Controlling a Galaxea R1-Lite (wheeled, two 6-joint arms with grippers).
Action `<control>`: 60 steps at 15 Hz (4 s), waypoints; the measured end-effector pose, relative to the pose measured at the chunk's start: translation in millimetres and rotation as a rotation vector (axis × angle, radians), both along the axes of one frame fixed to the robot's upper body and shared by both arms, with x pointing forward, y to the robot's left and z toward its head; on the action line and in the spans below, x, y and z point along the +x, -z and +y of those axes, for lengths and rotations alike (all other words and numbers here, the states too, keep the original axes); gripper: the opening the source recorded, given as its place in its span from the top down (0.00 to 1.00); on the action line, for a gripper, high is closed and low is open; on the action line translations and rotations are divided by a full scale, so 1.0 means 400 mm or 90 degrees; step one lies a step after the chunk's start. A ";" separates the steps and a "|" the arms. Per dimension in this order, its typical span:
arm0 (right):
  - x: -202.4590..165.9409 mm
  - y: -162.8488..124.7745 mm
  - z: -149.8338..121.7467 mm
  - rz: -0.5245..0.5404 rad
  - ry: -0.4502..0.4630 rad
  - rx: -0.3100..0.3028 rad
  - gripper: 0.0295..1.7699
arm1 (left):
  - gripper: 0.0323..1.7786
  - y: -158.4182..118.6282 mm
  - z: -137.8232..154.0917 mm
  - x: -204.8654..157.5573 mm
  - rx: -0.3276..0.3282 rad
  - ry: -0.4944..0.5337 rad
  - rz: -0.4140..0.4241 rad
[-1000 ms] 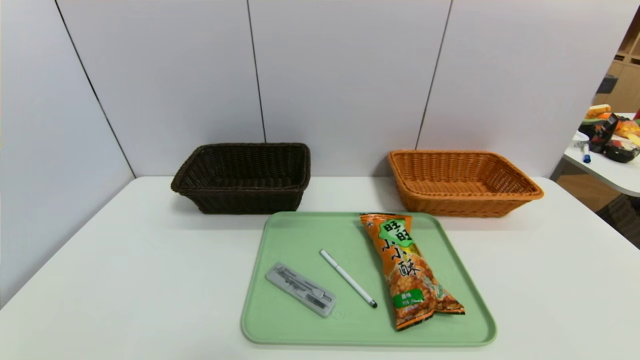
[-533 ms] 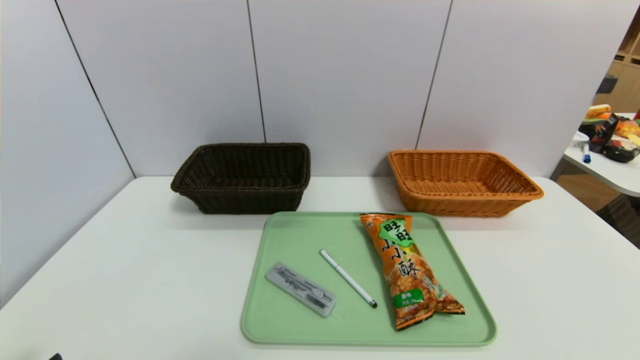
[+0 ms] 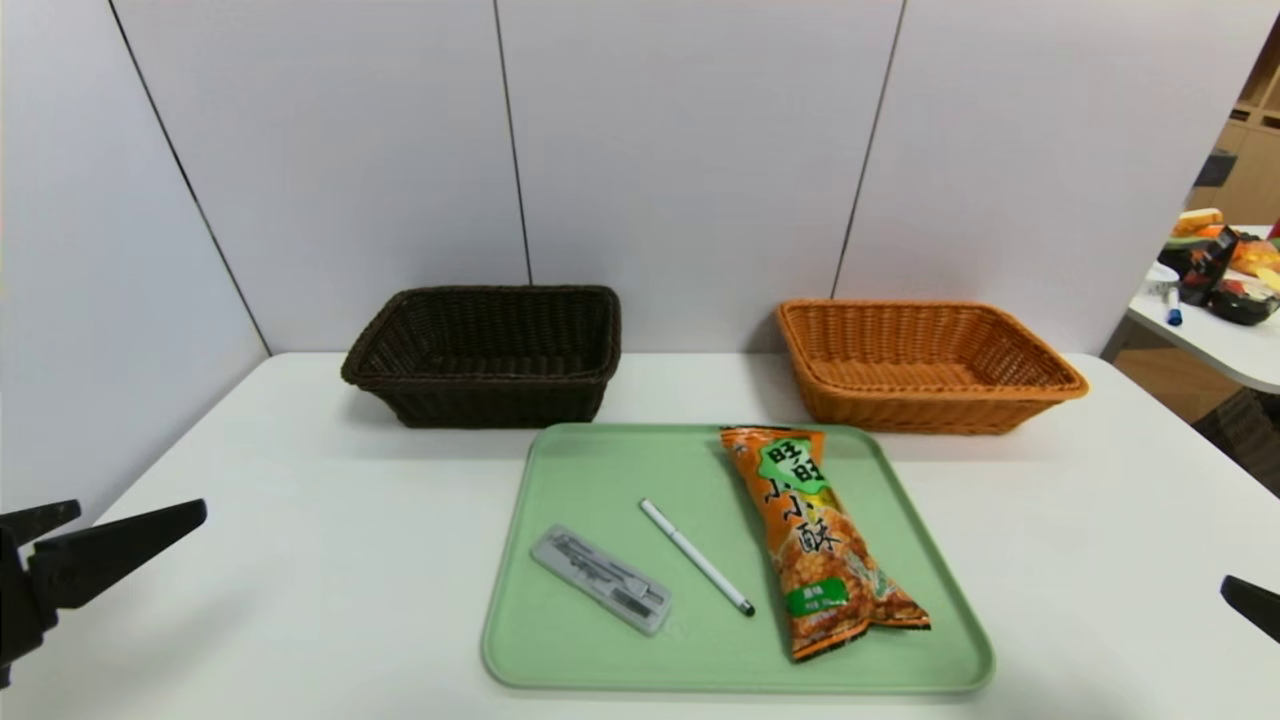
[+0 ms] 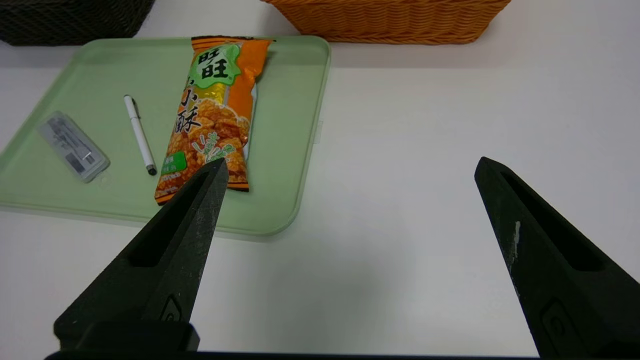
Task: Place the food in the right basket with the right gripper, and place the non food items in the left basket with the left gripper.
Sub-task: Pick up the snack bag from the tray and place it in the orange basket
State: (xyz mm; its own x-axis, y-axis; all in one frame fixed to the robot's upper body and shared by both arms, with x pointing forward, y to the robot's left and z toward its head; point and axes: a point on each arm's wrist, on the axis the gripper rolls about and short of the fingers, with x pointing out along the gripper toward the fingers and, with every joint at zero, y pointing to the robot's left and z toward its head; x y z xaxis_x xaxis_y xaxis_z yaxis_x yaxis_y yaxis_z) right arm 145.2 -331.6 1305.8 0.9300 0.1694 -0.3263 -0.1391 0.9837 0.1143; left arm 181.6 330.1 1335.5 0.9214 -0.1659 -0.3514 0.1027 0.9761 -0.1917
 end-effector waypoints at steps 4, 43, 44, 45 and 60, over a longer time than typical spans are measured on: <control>0.086 -0.012 0.002 0.068 0.004 -0.001 0.04 | 0.05 -0.008 -0.005 0.093 -0.018 0.042 0.056; 0.319 -0.019 0.130 0.222 -0.190 0.047 0.04 | 0.05 0.045 -0.165 0.226 -0.021 0.233 0.203; 0.320 -0.018 0.132 0.223 -0.191 0.047 0.04 | 0.05 0.042 -0.165 0.227 -0.022 0.233 0.200; 0.320 -0.017 0.132 0.224 -0.191 0.047 0.04 | 0.05 0.038 -0.169 0.229 -0.024 0.235 0.197; 0.371 0.003 0.227 0.268 -0.184 0.040 0.03 | 0.05 0.066 -0.313 0.256 0.016 0.294 0.226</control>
